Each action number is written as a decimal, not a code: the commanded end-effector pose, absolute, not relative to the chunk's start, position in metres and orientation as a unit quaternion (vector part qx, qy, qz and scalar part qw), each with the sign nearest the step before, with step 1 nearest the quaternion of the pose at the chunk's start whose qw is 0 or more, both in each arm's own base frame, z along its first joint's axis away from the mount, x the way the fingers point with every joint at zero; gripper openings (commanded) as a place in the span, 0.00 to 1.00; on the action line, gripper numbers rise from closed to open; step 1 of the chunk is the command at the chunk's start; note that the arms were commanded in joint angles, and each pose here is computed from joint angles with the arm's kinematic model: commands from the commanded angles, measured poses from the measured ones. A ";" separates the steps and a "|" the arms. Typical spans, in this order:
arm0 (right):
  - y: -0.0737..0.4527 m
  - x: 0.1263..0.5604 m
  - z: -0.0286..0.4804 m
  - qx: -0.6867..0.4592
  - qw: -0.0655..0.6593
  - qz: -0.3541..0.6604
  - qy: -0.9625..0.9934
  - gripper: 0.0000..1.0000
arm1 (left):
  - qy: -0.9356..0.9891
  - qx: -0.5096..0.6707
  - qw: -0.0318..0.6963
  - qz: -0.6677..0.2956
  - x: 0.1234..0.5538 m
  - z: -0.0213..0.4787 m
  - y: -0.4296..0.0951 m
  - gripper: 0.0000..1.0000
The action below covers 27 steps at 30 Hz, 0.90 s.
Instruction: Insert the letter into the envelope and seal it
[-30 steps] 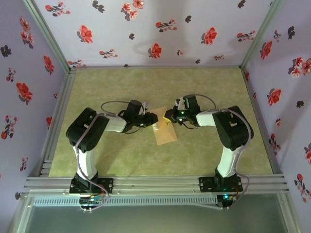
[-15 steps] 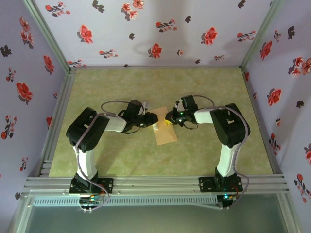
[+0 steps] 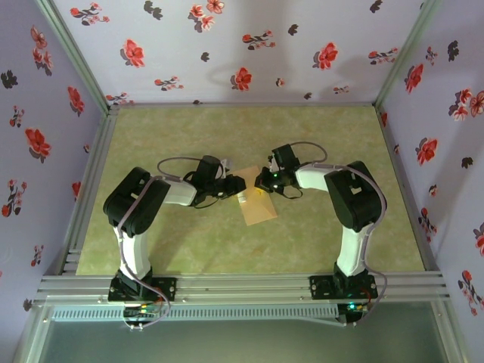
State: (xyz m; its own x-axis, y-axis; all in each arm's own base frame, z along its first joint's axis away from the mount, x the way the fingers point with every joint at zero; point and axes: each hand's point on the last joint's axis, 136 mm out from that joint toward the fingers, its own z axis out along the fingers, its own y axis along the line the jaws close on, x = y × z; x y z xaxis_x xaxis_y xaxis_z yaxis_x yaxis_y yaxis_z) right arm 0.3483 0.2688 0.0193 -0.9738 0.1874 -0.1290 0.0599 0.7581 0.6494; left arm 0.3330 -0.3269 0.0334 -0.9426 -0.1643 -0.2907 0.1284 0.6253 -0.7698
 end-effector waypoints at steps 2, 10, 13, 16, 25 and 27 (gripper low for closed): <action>0.258 0.328 0.000 0.069 0.074 0.300 0.948 0.00 | 0.901 -0.015 0.147 -0.408 0.327 0.004 -0.325 0.00; 0.271 0.350 0.052 0.089 0.122 0.407 0.901 0.00 | 0.902 -0.014 0.146 -0.407 0.325 0.002 -0.324 0.00; 0.275 0.355 0.064 0.089 0.130 0.428 0.890 0.00 | 0.901 -0.014 0.146 -0.407 0.325 0.002 -0.324 0.00; 0.278 0.356 0.064 0.091 0.126 0.439 0.885 0.00 | 0.901 -0.014 0.147 -0.408 0.326 0.003 -0.324 0.00; 0.282 0.350 0.037 0.117 0.094 0.450 0.880 0.00 | 0.902 -0.014 0.146 -0.407 0.325 0.002 -0.324 0.00; 0.280 0.348 0.032 0.121 0.090 0.444 0.883 0.00 | 0.902 -0.014 0.146 -0.406 0.326 0.002 -0.324 0.00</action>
